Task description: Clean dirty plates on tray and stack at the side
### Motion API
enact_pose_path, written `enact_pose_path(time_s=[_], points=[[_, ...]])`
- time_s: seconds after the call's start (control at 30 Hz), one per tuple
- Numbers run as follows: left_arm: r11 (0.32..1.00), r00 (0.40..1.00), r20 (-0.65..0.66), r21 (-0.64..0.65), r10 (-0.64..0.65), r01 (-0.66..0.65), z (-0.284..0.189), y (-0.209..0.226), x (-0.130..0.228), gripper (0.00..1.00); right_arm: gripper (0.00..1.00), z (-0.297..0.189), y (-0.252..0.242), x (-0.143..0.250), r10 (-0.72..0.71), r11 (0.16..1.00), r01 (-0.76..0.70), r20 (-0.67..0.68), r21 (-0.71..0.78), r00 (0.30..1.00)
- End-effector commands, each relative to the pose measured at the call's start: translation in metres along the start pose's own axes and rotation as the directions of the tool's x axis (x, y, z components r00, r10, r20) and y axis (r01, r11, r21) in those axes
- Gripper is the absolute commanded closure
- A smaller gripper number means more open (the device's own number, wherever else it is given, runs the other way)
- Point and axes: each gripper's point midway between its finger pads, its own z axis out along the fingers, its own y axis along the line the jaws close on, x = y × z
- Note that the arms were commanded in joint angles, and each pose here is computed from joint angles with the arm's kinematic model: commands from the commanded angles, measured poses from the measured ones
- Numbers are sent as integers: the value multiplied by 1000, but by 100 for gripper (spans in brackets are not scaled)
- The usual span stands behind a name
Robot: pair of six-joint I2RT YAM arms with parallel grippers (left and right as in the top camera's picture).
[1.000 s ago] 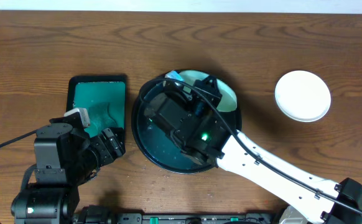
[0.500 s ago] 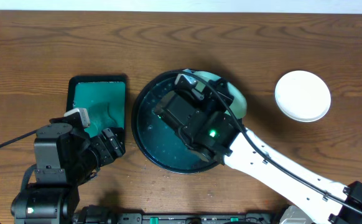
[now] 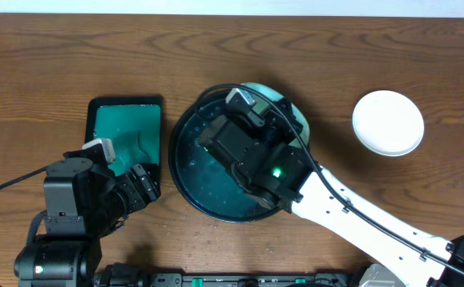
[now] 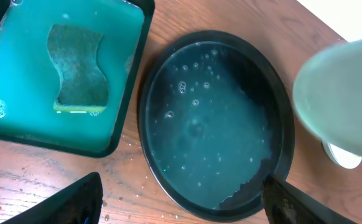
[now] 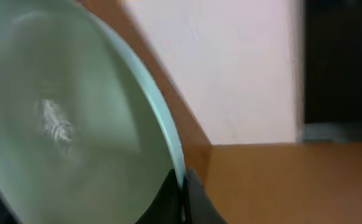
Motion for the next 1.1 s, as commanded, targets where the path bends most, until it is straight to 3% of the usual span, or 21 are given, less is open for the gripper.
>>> enact_pose_path(time_s=[0.0, 0.07, 0.1, 0.2, 0.27, 0.3, 0.37, 0.43, 0.5, 0.53, 0.6, 0.67, 0.7, 0.73, 0.77, 0.83, 0.87, 0.9, 0.97, 1.0, 1.07], points=[[1000, 1000, -10, 15, 16, -16, 0, -3, 2, 18, 99, -34, 76, -10, -170, 880, 236, 189, -412, 967], [1000, 1000, -10, 15, 16, -16, 0, -3, 2, 18, 99, -63, 116, -15, -124, 732, 281, 285, -620, 951], [1000, 1000, -10, 15, 16, -16, 0, -3, 2, 18, 99, -60, 113, -20, -62, 753, 207, 246, -624, 967], [1000, 1000, -10, 15, 16, -16, 0, -3, 2, 18, 99, -16, 29, -11, 168, 972, -158, 45, -176, 985], [1000, 1000, -10, 15, 16, -16, 0, -3, 2, 18, 99, -10, -19, 1, 218, 970, -219, 18, 104, 976], [1000, 1000, -10, 15, 16, -16, 0, -3, 2, 18, 99, -9, -21, 2, 176, 978, -176, 9, 112, 984], [1000, 1000, -10, 15, 16, -16, 0, -3, 2, 18, 99, -10, 20, -1, 2, 992, 2, 29, -123, 1000], [1000, 1000, -10, 15, 16, -16, 0, -3, 2, 18, 99, -34, 88, -1, -145, 844, 206, 159, -496, 977], [1000, 1000, -10, 15, 16, -16, 0, -3, 2, 18, 99, -50, 112, -8, -85, 743, 200, 207, -638, 975], [1000, 1000, -10, 15, 16, -16, 0, -3, 2, 18, 99, -37, 97, -11, -4, 810, 80, 131, -581, 991], [1000, 1000, -10, 15, 16, -16, 0, -3, 2, 18, 99, -3, 22, 3, 211, 965, -211, -21, -157, 977], [1000, 1000, -10, 15, 16, -16, 0, -3, 2, 18, 99, 1, -43, 25, 287, 936, -271, -39, 224, 957], [1000, 1000, -10, 15, 16, -16, 0, -3, 2, 18, 99, 2, -51, 28, 245, 938, -222, -58, 264, 968], [1000, 1000, -10, 15, 16, -16, 0, -3, 2, 18, 99, 6, -38, 27, 148, 976, -132, -81, 176, 986], [1000, 1000, -10, 15, 16, -16, 0, -3, 2, 18, 99, 7, 2, 22, -13, 998, 9, -63, -68, 998], [1000, 1000, -10, 15, 16, -16, 0, -3, 2, 18, 99, -19, 80, 12, -160, 844, 192, 107, -501, 981], [1000, 1000, -10, 15, 16, -16, 0, -3, 2, 18, 99, -36, 103, 2, -119, 750, 208, 181, -628, 976], [1000, 1000, -10, 15, 16, -16, 0, -3, 2, 18, 98, -36, 104, -9, -20, 750, 118, 157, -651, 987], [1000, 1000, -10, 15, 16, -16, 0, -3, 2, 18, 99, 1, 44, -4, 246, 912, -242, -31, -330, 969], [1000, 1000, -10, 15, 16, -16, 0, -3, 2, 18, 99, 11, -9, 15, 410, 912, -410, -53, 4, 911], [1000, 1000, -10, 15, 16, -16, 0, -3, 2, 18, 99, 7, -47, 32, 460, 864, -443, -21, 240, 887]])
